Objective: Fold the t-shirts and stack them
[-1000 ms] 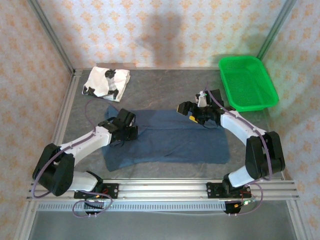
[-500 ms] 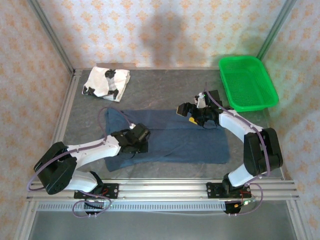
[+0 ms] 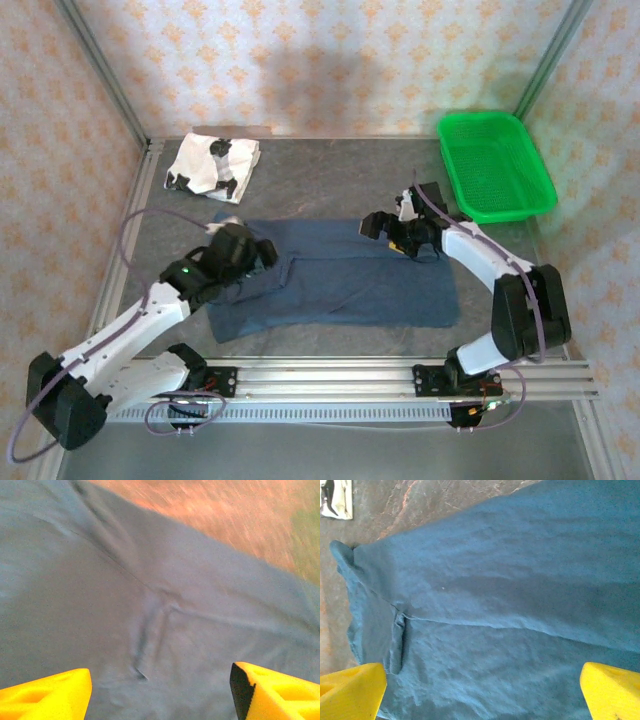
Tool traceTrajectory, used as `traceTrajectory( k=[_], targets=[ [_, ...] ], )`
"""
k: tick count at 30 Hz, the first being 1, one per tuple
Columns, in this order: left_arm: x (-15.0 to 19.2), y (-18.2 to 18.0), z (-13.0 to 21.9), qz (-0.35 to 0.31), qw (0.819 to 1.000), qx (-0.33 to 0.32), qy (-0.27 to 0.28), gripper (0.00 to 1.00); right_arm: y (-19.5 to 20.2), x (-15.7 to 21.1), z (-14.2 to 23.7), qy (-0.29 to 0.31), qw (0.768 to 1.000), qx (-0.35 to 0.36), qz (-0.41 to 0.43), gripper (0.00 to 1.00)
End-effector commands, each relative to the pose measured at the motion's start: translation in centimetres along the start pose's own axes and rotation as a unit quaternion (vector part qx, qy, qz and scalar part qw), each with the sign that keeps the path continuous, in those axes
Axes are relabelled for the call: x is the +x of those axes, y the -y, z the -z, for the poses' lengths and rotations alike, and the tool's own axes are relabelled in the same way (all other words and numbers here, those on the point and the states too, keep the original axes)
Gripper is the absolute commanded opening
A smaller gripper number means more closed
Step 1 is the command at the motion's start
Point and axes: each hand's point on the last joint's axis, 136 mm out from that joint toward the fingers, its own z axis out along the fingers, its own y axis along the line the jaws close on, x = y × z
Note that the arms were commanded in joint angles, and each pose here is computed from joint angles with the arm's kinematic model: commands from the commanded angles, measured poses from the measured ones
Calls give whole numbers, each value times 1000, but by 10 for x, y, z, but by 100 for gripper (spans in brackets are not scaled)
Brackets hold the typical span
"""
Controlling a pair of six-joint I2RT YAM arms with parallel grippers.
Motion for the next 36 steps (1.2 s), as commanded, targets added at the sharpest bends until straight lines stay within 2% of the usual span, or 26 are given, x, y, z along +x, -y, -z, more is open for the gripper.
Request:
traceTrajectory(
  k=[1,3,7,10,15,26,32,34,36],
  targets=[
    [-9,-40,6,26,997,-69,-7,75,19,8,28,9,998,59,6,99],
    [-12,-51,-1,41,995,-86,-19,75,34,14,36,4,996,87,-16,99],
    [-2,-93,-14,86,980,-165,-64,75,71,31,48,-7,987,132,-92,99],
    [4,-116,-15,111,970,-206,-71,75,90,41,54,-6,979,158,-129,99],
    [16,-143,-17,144,956,-239,-88,75,118,55,64,-6,962,210,-177,99],
    [49,-169,1,170,935,-284,-125,73,158,83,100,-6,919,297,-258,99],
    [70,-181,13,206,925,-295,-123,72,179,109,130,0,871,387,-303,98],
    [74,-183,17,214,924,-295,-117,72,180,111,140,24,864,395,-311,99],
    [80,-183,17,222,925,-285,-119,72,178,113,139,29,867,385,-314,98]
  ],
)
